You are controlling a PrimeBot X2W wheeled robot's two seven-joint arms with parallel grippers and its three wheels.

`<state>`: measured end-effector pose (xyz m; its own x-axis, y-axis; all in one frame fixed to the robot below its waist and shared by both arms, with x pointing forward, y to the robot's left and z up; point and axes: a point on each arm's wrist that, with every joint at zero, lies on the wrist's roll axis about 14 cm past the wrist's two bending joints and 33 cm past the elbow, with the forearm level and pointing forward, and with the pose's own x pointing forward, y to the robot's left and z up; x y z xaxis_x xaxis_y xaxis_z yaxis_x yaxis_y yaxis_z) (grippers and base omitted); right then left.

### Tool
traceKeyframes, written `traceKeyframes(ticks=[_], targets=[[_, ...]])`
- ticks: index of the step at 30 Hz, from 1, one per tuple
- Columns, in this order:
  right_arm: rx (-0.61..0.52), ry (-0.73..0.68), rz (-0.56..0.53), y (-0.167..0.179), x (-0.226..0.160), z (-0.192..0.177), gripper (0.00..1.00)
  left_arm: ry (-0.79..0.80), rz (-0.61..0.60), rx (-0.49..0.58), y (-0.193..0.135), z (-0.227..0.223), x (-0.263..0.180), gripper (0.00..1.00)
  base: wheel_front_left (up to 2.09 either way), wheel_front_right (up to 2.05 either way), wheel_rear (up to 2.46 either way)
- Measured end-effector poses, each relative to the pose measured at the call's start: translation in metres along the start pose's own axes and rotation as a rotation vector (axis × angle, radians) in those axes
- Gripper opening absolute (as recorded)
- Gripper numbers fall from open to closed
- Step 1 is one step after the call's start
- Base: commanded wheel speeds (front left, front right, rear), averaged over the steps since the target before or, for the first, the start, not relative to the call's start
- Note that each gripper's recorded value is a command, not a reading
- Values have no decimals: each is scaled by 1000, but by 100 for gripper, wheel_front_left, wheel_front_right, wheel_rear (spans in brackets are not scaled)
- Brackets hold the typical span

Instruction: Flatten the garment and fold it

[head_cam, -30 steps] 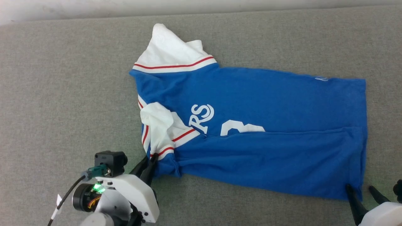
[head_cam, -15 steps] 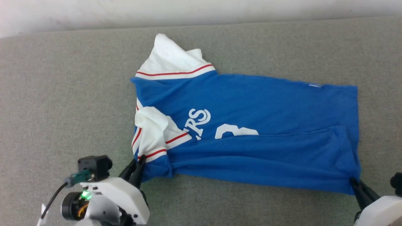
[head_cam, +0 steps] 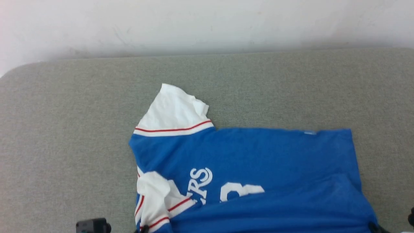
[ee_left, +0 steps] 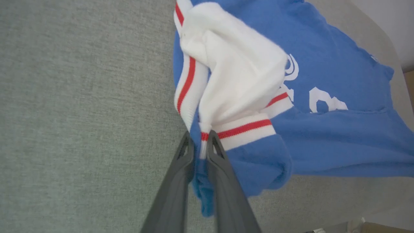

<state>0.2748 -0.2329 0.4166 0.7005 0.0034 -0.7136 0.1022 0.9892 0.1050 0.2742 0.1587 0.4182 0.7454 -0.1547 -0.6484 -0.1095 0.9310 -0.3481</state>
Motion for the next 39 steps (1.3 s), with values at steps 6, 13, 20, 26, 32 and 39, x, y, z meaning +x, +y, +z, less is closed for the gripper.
traceKeyframes(ticks=[6,13,20,26,32,39], targets=[[3,15,18,6,4,-5,0,21,23,-76,5,-19,5,0,0,0,0],[12,11,37,13,13,-10,100,8,31,-81,10,-21,20,25,0,0,0],[21,-48,35,12,11,2,100,-60,42,-89,15,-4,21,100,0,0,0],[-2,-257,-9,1,2,48,100,-276,103,-85,32,52,5,100,0,0,0],[-55,-448,30,21,9,94,100,-551,102,108,28,145,1,100,0,0,0],[-99,-533,85,45,34,124,100,-743,-15,365,-13,248,32,100,0,0,0]])
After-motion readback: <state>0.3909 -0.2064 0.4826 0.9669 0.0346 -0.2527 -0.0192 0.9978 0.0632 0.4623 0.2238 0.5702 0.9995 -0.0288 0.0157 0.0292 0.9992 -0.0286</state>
